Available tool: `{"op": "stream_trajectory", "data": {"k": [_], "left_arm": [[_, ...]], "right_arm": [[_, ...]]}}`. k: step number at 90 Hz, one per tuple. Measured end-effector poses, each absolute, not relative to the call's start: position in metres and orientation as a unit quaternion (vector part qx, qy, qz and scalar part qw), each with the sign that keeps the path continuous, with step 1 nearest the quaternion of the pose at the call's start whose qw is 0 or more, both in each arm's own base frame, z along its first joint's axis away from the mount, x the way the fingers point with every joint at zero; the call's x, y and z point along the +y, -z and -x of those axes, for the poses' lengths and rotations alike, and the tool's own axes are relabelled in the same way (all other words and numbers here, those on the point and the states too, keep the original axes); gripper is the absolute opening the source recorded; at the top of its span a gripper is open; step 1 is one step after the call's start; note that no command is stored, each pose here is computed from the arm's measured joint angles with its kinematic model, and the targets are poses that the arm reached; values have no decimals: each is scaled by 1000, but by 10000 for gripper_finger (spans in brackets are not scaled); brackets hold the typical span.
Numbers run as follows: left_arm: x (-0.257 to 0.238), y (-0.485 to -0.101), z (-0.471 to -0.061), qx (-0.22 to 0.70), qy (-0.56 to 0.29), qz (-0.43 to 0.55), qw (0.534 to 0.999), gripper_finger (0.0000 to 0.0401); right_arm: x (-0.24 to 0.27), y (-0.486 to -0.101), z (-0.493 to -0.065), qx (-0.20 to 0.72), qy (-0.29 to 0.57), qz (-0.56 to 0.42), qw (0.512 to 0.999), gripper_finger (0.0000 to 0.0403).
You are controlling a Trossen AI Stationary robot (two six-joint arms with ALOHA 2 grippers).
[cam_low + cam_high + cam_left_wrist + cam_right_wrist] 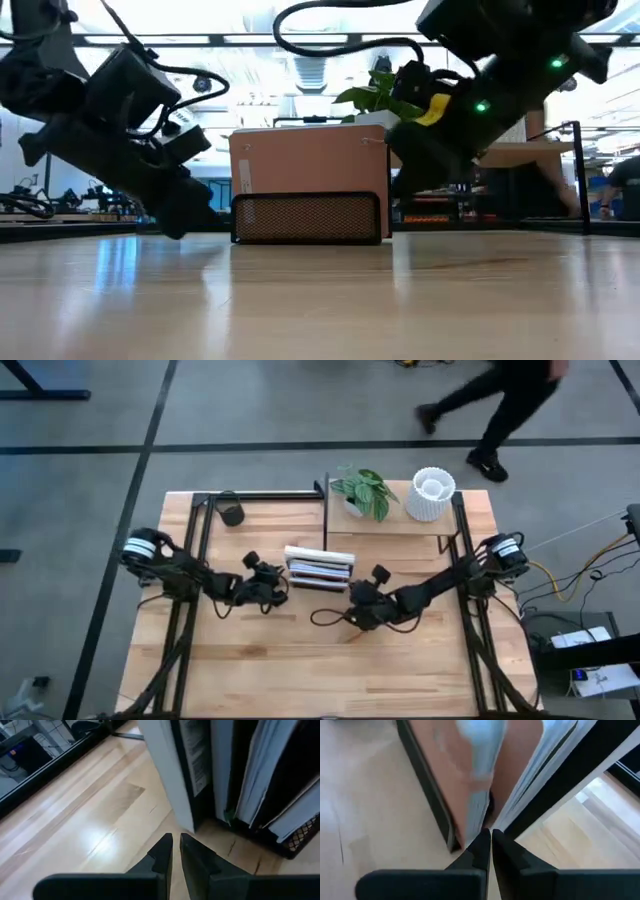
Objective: Stock shelves
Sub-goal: Move the black mesh bookshelf to the top left of the table
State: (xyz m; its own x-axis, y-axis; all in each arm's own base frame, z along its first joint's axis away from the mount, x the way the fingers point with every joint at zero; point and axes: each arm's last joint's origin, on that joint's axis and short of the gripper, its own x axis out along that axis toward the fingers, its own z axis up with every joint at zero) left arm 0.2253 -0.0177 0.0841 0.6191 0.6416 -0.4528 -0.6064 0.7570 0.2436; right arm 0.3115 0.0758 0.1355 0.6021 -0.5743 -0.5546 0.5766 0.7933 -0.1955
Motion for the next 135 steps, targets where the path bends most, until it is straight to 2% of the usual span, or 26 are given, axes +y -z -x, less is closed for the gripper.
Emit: {"op": "stream_trajectory", "data": {"k": [30, 56, 77, 87, 114, 135], "left_arm": [[-18, -81, -226, 267, -347, -35, 898, 21], [-18, -82, -226, 267, -346, -39, 899, 21], [-18, -82, -226, 265, -347, -33, 899, 21], [-18, -82, -226, 265, -347, -33, 899, 21], [-18, -82, -227, 264, -346, -31, 900, 21], [-18, -82, -227, 262, -347, -29, 900, 22]], "right_arm": [[75, -116, -318, 323, 315, 22, 892, 0], [94, -140, -311, 316, 260, 32, 912, 0], [100, -140, -311, 331, 214, 15, 919, 4], [96, -141, -312, 327, 219, 27, 919, 28], [90, -141, -320, 288, 272, 94, 914, 132], [79, -124, -330, 304, 251, 65, 917, 164]]}}
